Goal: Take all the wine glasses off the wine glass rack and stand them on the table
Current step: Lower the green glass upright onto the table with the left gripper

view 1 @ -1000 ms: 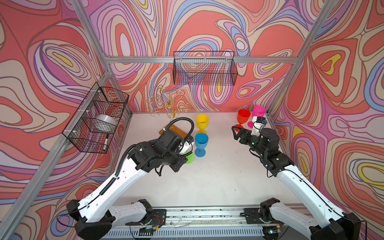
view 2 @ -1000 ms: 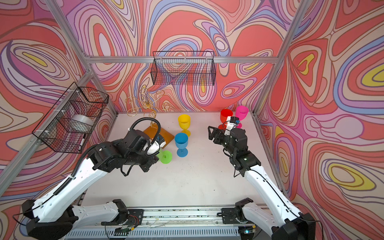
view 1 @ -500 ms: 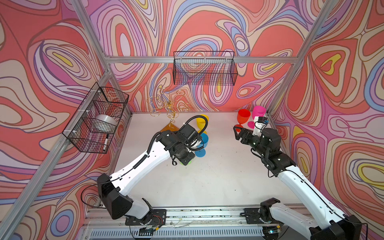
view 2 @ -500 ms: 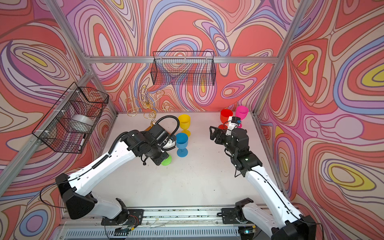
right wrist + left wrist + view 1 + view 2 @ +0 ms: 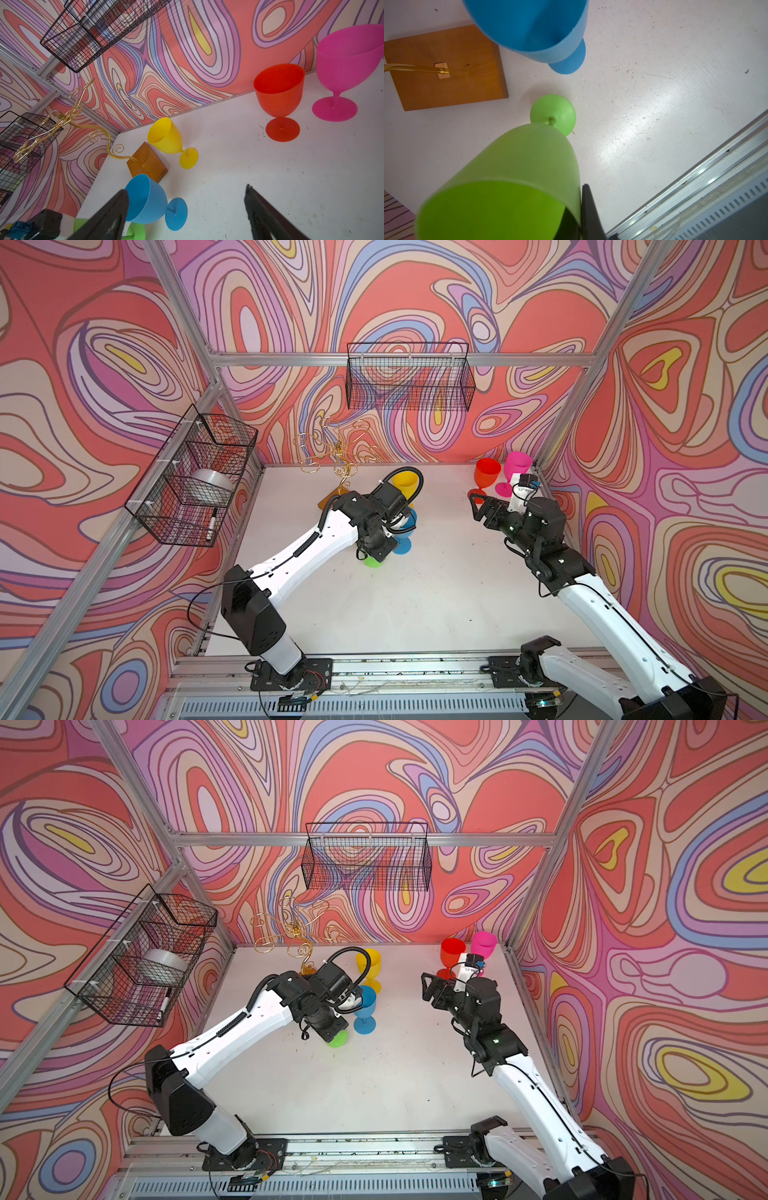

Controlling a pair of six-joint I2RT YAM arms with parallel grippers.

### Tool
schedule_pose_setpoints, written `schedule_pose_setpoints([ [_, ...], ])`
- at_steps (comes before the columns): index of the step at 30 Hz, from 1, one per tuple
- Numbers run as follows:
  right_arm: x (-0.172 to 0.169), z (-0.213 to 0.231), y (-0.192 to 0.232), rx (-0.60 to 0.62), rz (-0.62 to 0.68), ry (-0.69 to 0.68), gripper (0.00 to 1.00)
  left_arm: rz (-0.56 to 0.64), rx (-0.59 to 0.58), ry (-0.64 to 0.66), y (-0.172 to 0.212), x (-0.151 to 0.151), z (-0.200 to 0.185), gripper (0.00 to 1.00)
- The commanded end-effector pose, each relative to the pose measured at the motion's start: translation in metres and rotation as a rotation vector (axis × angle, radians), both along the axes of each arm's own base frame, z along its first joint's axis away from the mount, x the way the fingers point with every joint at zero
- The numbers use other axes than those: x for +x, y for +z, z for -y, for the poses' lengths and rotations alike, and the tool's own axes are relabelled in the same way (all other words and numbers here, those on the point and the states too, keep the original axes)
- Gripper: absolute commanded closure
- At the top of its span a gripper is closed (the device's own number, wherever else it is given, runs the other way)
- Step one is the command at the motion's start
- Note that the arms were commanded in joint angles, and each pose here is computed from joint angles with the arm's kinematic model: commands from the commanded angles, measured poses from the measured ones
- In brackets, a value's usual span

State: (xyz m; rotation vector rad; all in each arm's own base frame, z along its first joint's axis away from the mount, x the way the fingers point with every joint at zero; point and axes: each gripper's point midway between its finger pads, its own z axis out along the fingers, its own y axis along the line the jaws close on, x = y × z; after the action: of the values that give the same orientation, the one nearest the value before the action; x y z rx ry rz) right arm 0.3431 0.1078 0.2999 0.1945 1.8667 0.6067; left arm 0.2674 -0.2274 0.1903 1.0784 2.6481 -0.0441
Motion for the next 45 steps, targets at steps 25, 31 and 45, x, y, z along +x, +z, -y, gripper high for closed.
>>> schedule_pose_setpoints([
  [25, 0.01, 0.003, -0.017, -0.029, -0.034, -0.003, 0.08, -0.07, 0.044, -0.046, -0.028, 0.016, 0.014, 1.0],
  [31, 0.012, 0.004, -0.019, -0.03, -0.037, -0.003, 0.08, -0.076, 0.05, -0.053, -0.025, 0.017, 0.015, 0.93],
  [45, 0.015, 0.002, -0.018, -0.018, -0.035, 0.003, 0.08, 0.044, 0.068, 0.001, 0.012, 0.033, 0.006, 0.42],
])
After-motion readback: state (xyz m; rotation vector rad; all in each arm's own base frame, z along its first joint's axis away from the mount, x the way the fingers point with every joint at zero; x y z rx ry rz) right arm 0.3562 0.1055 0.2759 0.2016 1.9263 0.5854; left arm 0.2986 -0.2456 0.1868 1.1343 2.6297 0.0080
